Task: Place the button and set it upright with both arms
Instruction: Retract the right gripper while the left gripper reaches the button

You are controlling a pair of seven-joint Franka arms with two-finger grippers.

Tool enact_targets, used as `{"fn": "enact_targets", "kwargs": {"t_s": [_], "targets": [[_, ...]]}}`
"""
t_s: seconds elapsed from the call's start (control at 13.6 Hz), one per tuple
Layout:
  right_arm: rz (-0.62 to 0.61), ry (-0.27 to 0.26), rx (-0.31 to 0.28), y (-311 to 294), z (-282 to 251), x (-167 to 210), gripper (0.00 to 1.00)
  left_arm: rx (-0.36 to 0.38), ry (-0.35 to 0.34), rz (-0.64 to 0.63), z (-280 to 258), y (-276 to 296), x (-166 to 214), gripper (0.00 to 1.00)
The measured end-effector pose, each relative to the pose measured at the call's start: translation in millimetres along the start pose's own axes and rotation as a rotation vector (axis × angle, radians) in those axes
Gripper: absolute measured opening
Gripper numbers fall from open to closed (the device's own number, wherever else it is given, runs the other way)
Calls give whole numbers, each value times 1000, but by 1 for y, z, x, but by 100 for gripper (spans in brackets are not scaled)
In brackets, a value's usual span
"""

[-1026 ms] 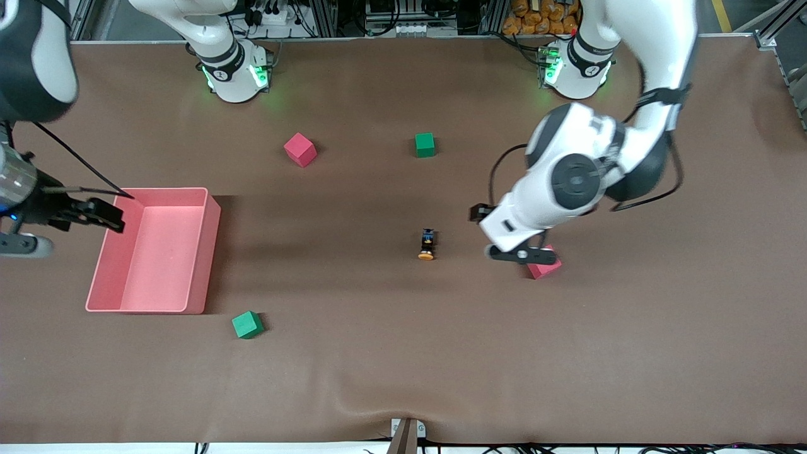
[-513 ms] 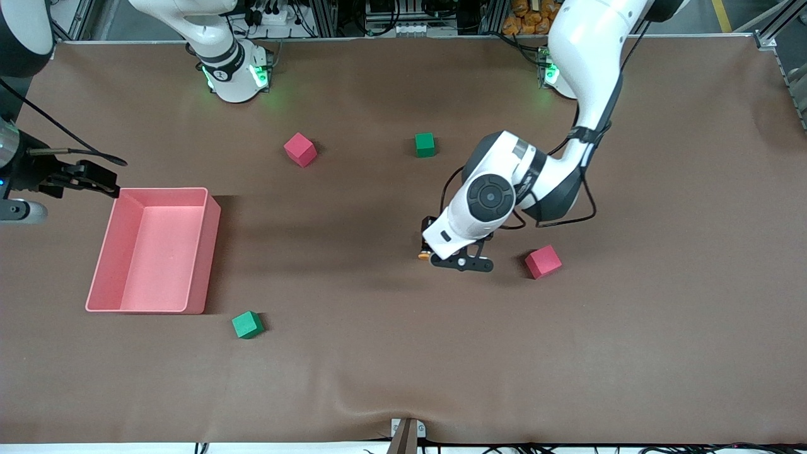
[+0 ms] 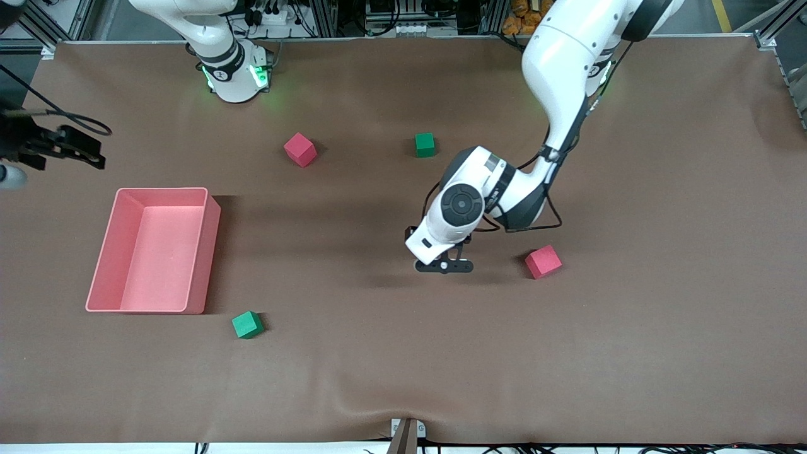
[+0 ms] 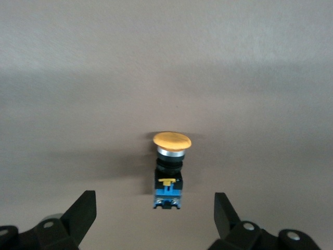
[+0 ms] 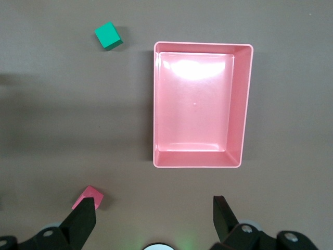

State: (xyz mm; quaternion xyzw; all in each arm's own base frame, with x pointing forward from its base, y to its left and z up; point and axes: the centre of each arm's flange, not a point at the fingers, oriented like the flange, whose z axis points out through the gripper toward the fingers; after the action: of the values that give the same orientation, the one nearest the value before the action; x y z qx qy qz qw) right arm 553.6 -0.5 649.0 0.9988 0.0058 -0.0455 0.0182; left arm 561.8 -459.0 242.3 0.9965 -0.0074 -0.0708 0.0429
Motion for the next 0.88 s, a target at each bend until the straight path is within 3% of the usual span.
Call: {"fn": "enact_targets", "kwargs": {"t_s": [0.44,0.59,0.73,0.88], "targets": [[12,18,1,8,-6,-16,100,29,-29,4,39,5,-7,100],[9,26,11,5,1,-18,100,33,-30,2,41,3,-5,96],[10,25,48,3,4,-21,100,43,-19,10,44,1,-3,85],[20,22,57,8,4,-23,100,50,-12,15,51,0,-2,86]]}}
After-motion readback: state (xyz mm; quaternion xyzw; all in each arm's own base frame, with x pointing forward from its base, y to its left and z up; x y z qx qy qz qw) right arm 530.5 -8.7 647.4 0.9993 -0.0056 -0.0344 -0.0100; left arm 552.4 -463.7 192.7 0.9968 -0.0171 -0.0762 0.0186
